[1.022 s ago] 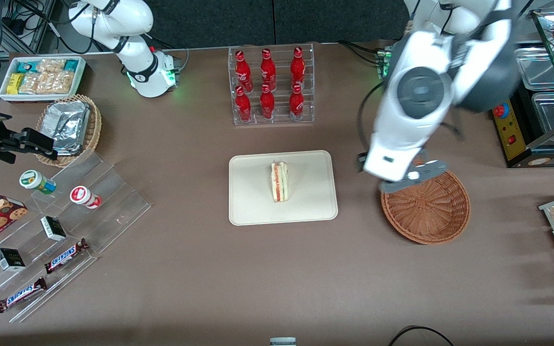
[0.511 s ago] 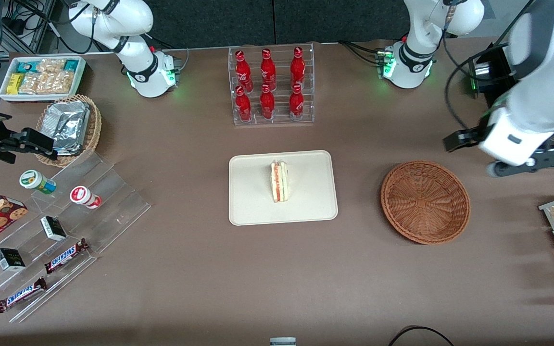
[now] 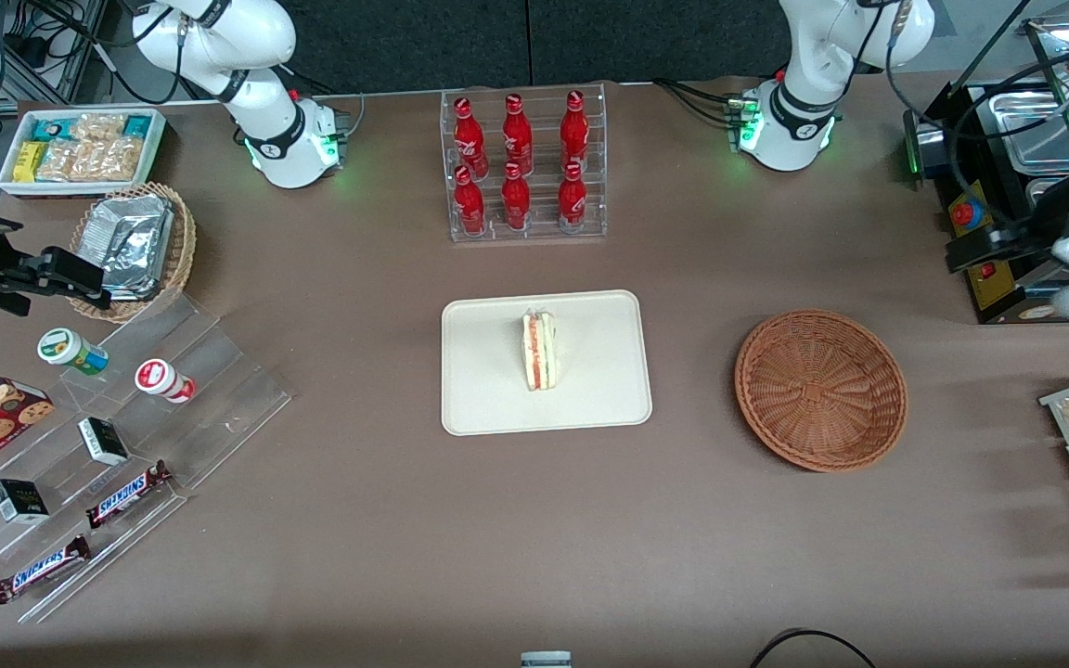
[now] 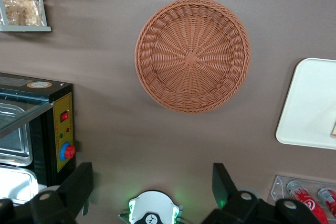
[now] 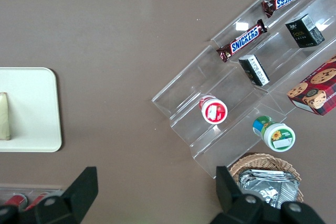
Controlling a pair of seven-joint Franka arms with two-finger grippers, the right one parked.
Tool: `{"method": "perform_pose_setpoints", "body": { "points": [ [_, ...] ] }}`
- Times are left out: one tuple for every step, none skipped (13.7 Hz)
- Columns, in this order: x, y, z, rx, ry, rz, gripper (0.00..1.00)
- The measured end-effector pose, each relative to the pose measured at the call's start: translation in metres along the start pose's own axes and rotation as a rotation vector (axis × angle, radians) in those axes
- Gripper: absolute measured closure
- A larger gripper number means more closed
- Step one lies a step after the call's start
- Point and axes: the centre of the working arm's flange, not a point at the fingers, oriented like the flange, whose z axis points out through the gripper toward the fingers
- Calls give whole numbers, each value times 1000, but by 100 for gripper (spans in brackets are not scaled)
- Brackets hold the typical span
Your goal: Place sandwich from basket to tray
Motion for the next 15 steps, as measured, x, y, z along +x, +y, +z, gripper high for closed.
{"method": "perform_pose_setpoints", "body": {
  "points": [
    [-3,-8,-4,-10,1,2,0],
    [-5,-12,-5,-16,2,2,0],
    [-6,-13,-6,-18,1,3,0],
    [-6,-14,-6,-18,-3,4,0],
    [-7,-14,-6,-19,-8,9,0],
    [-9,-17,-6,-21,-14,17,0],
    [-10,-27,-5,-30,-26,32,0],
    [-11,-36,-5,-43,-36,55,0],
    [-13,-43,-6,-48,-34,68,0],
    [-17,-46,-9,-43,-30,83,0],
    [-21,-44,-10,-35,-28,97,0],
    [-24,-37,-10,-28,-31,115,0],
    [-27,-29,-8,-24,-35,134,0],
    [-29,-22,-6,-22,-41,149,0],
    [-31,-15,-4,-19,-45,161,0]
  ]
}}
